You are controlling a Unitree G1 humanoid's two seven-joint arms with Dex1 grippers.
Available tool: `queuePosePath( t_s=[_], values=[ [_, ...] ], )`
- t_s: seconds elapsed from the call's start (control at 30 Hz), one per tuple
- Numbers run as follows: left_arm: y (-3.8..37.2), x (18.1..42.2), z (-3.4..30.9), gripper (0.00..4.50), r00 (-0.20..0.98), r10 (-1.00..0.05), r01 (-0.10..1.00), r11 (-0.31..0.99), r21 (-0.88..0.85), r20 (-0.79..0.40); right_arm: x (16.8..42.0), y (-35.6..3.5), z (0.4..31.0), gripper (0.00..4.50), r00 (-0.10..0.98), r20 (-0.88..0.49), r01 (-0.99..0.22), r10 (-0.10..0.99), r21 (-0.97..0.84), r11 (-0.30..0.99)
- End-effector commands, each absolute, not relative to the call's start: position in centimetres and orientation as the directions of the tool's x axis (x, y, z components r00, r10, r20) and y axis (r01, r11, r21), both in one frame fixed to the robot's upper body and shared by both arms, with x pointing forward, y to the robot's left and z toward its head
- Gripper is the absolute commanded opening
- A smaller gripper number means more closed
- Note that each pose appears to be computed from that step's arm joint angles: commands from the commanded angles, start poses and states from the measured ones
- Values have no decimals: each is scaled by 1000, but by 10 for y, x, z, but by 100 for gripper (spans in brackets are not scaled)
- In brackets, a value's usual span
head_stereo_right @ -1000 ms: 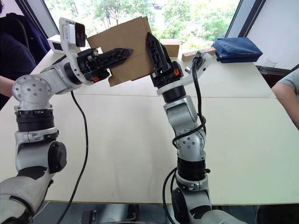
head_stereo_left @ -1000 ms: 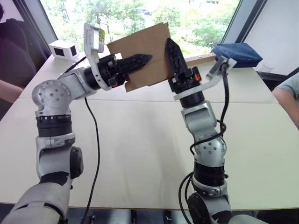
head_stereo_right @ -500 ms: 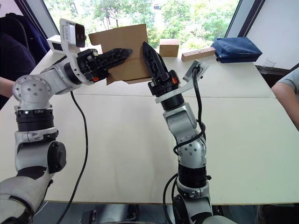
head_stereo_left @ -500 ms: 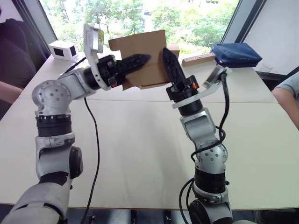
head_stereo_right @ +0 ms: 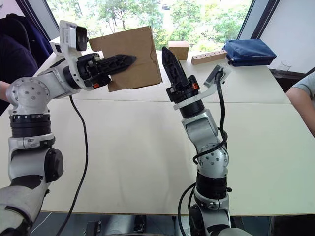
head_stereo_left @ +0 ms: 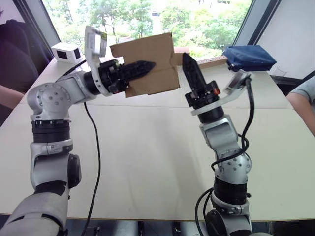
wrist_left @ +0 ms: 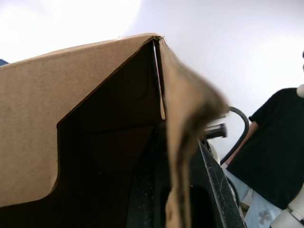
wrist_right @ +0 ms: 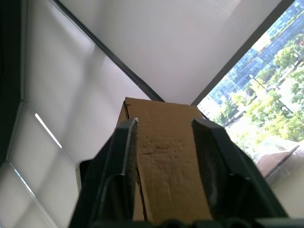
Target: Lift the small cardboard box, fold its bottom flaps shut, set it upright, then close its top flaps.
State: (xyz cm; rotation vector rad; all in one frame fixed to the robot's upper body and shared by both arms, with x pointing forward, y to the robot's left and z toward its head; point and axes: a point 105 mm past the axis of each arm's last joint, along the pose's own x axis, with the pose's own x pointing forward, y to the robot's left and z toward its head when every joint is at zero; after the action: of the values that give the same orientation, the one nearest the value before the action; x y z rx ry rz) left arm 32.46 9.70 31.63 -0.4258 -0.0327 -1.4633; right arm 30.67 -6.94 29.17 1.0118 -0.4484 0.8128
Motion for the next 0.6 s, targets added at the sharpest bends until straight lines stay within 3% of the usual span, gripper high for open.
queuePosePath(
  t_s=[0.03,0.2,0.47,0.6],
  values=[
    [97,319,330,0,94,-952,978,33,-205,292,296,-73,304,11,598,716,-802,361,538,260],
    [96,316,330,0,83,-956,980,27,-197,280,296,-70,303,11,594,701,-805,396,523,281],
    [92,317,322,0,68,-968,980,19,-199,242,281,-42,296,11,502,635,-865,587,379,330],
    [89,317,319,0,59,-971,979,11,-204,230,278,-35,293,11,474,612,-880,633,331,339]
  ],
)
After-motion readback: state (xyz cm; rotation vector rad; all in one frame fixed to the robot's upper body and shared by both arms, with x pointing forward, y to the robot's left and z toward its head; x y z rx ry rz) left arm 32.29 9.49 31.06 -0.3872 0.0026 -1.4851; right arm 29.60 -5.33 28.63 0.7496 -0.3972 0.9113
